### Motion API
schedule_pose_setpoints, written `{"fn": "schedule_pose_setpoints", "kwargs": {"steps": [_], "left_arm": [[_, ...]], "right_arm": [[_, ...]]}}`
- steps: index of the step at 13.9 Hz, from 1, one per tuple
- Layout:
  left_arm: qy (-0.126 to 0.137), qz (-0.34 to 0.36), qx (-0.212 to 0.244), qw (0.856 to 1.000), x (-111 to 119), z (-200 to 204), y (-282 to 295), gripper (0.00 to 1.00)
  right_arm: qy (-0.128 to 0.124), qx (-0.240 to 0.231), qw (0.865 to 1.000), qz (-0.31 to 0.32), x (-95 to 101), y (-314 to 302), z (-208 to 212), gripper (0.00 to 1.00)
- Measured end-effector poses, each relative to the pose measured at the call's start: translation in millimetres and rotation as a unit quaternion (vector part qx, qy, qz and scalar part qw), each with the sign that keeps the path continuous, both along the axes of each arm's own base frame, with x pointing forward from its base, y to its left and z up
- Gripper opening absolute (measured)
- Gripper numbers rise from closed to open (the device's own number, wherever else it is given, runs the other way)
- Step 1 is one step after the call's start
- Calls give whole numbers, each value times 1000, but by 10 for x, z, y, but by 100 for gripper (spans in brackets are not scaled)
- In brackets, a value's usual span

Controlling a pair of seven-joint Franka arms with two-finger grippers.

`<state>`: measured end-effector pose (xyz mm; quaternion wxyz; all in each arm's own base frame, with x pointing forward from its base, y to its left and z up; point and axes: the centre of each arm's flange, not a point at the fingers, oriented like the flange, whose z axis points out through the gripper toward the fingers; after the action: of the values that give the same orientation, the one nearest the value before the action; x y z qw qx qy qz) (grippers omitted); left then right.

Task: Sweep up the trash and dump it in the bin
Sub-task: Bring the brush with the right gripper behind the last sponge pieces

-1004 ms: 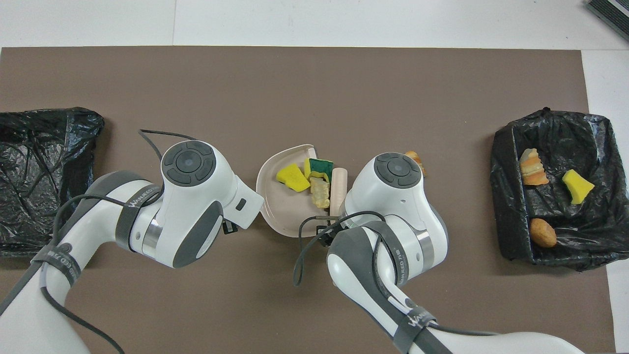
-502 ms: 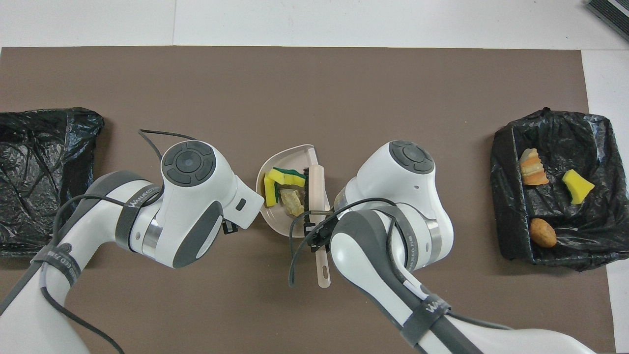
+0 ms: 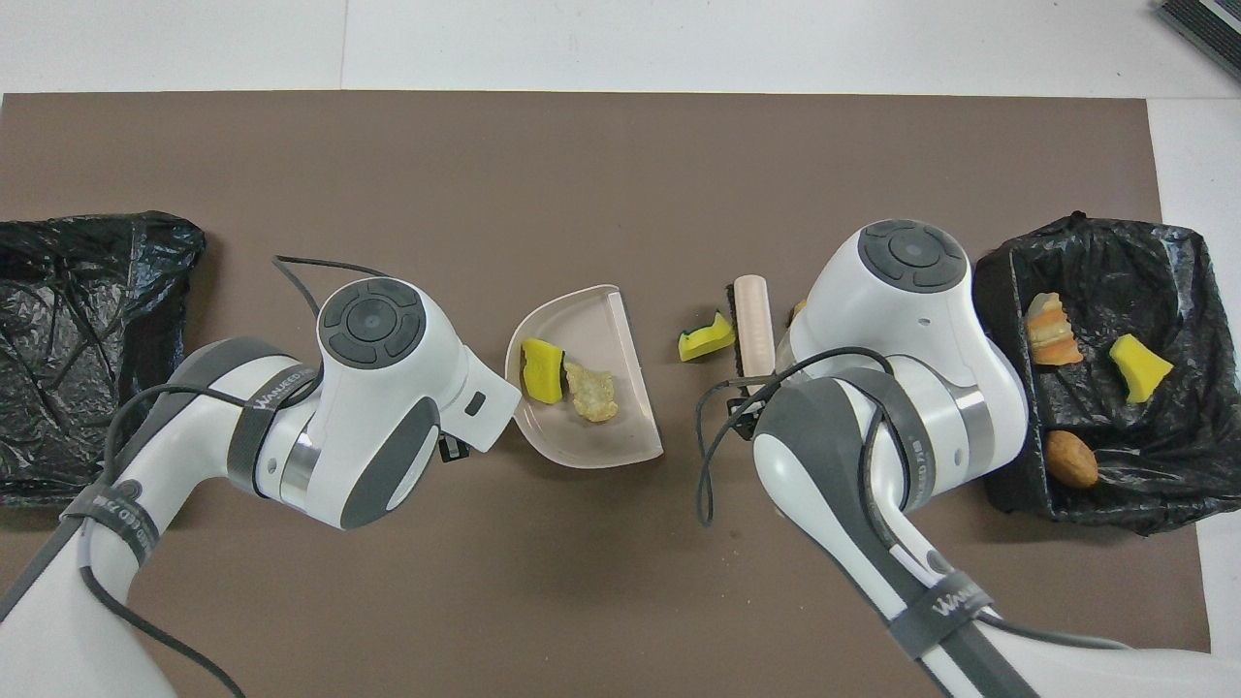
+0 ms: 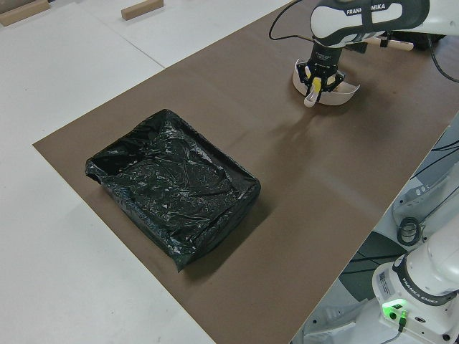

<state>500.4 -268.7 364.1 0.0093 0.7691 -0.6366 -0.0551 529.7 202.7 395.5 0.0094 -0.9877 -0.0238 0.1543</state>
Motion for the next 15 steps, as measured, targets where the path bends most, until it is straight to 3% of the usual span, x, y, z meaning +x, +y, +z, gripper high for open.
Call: {"fn": "schedule_pose_setpoints", "kwargs": {"steps": [3, 8, 11, 15], "left_arm": [[0, 0, 0, 1000, -1, 0, 0, 31], [0, 4, 0, 1000, -4, -2, 2, 31], [-1, 5, 0, 1000, -8, -7, 5, 31], [-5, 7, -2, 1000, -32, -9, 20, 31]], "right_arm": [[-23, -52, 998, 17, 161, -451, -12, 26], [-46, -36, 997, 46, 394, -1395, -236, 26], [-34, -33, 997, 62, 366, -1333, -540, 26], [-43, -33, 992, 118, 329, -785, -703, 26]]}}
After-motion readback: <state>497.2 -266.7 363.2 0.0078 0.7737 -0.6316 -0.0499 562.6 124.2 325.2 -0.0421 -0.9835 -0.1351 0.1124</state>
